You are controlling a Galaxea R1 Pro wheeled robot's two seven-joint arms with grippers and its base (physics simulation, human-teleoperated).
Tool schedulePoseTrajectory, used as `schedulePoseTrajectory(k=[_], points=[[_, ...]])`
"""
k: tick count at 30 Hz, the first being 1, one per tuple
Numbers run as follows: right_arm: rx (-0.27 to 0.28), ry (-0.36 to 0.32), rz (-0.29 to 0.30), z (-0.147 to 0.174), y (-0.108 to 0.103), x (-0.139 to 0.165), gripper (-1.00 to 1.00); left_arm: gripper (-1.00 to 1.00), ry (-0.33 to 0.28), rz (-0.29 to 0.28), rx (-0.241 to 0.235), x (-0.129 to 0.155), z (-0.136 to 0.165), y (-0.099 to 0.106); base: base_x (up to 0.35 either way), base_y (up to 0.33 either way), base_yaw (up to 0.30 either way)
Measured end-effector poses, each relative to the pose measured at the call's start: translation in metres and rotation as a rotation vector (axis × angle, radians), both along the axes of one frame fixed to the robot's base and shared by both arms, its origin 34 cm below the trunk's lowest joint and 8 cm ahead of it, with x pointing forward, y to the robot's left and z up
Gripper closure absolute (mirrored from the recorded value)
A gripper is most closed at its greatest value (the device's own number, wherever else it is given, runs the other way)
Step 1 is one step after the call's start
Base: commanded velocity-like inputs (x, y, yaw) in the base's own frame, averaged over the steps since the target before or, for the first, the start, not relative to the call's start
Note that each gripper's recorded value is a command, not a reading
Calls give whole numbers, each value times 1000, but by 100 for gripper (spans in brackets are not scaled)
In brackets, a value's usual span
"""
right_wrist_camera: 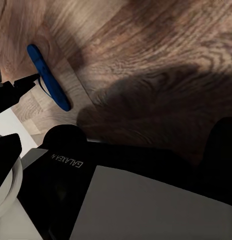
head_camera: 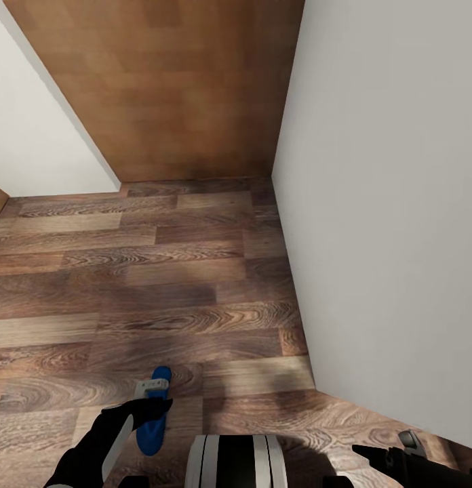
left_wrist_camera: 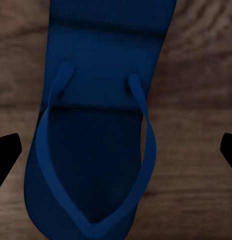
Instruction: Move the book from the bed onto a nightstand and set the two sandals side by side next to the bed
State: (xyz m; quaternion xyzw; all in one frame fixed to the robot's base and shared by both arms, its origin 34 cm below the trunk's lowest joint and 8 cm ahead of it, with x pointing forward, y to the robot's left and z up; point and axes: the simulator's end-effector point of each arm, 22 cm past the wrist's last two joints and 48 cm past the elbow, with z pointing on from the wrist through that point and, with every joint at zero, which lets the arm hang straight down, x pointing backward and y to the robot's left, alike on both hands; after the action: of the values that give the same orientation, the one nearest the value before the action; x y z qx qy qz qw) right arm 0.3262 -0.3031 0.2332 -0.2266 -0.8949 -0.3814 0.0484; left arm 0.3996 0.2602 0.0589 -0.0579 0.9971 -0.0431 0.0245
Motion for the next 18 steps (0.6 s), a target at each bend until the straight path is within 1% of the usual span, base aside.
schedulePoseTrajectory(k=[8, 18], points=[[0, 0, 0, 0, 0, 0, -100, -100, 0, 0, 0, 0, 0, 0, 2, 0, 0], [0, 41, 0, -11, 0, -11, -100, -100, 41, 0, 1, -18, -14, 1, 0, 0, 0]])
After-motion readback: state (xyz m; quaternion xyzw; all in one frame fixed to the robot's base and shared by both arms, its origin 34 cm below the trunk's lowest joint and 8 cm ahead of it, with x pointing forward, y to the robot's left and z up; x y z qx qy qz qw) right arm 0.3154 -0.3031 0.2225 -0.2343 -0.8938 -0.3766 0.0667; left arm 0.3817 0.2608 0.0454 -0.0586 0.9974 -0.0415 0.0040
